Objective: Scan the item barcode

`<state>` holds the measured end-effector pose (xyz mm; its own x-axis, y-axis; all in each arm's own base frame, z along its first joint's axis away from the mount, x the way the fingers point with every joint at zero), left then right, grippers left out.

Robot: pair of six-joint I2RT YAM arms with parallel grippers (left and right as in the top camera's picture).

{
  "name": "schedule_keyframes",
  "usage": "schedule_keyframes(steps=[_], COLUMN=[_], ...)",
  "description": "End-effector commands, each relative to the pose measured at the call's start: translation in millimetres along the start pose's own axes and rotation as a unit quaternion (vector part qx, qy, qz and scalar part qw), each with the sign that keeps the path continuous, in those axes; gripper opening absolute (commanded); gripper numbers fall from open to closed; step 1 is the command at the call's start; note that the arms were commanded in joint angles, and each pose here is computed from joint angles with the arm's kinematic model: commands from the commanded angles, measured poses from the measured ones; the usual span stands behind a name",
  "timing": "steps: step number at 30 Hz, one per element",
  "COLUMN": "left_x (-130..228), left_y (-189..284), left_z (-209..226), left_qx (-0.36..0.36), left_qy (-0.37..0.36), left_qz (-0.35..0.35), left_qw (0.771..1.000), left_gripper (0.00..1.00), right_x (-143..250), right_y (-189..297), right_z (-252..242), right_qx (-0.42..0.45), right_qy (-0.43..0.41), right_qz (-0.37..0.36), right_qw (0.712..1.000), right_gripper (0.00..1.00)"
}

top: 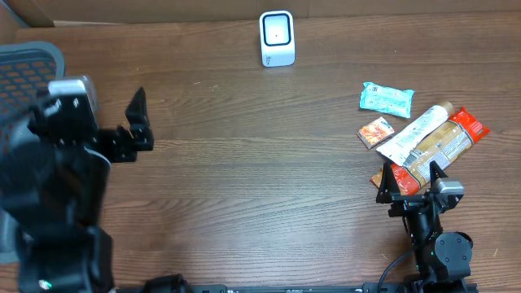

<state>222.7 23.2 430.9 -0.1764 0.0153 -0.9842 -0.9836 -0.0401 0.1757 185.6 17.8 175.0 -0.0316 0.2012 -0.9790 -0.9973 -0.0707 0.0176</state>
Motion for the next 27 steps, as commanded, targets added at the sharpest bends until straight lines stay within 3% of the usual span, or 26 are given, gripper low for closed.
schedule_keyframes(steps=[1,13,19,27], left_x=[30,142,172,202], left_y=[0,1,6,6], left_z=[-8,-24,-25,-26], left_qx=[0.017,0.044,0.043,0.041], left_qy=[0.015,0.011,0.006,0.004], left_qz=[-0.021,-0.145,-0.2,-0.222], left_qw=[1.0,0.988,0.979,0.974], left_gripper=[1.0,1.0,1.0,1.0], right_x=[2,2,2,2], right_y=[0,0,0,0], right_z=[-1,-1,-1,-1], right_qx=[0.0,0.0,0.001,0.001], right_qy=[0.002,0.002,0.002,0.002], right_qz=[-0.002,-0.002,-0.002,-0.002], right_qw=[1.0,1.0,1.0,1.0], right_gripper=[1.0,1.0,1.0,1.0])
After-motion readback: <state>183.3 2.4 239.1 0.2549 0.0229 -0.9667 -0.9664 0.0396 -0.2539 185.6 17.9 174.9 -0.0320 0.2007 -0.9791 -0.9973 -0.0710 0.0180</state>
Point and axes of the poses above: each gripper's point midway between its finger pads, its own y axis back along the fingers, its own z axis along the line the jaws close on, x = y × z, the point moved 6 cm from there along y, back along the fingers, and after that the axes turned 2 degrees about -y, right-handed, at the moved point
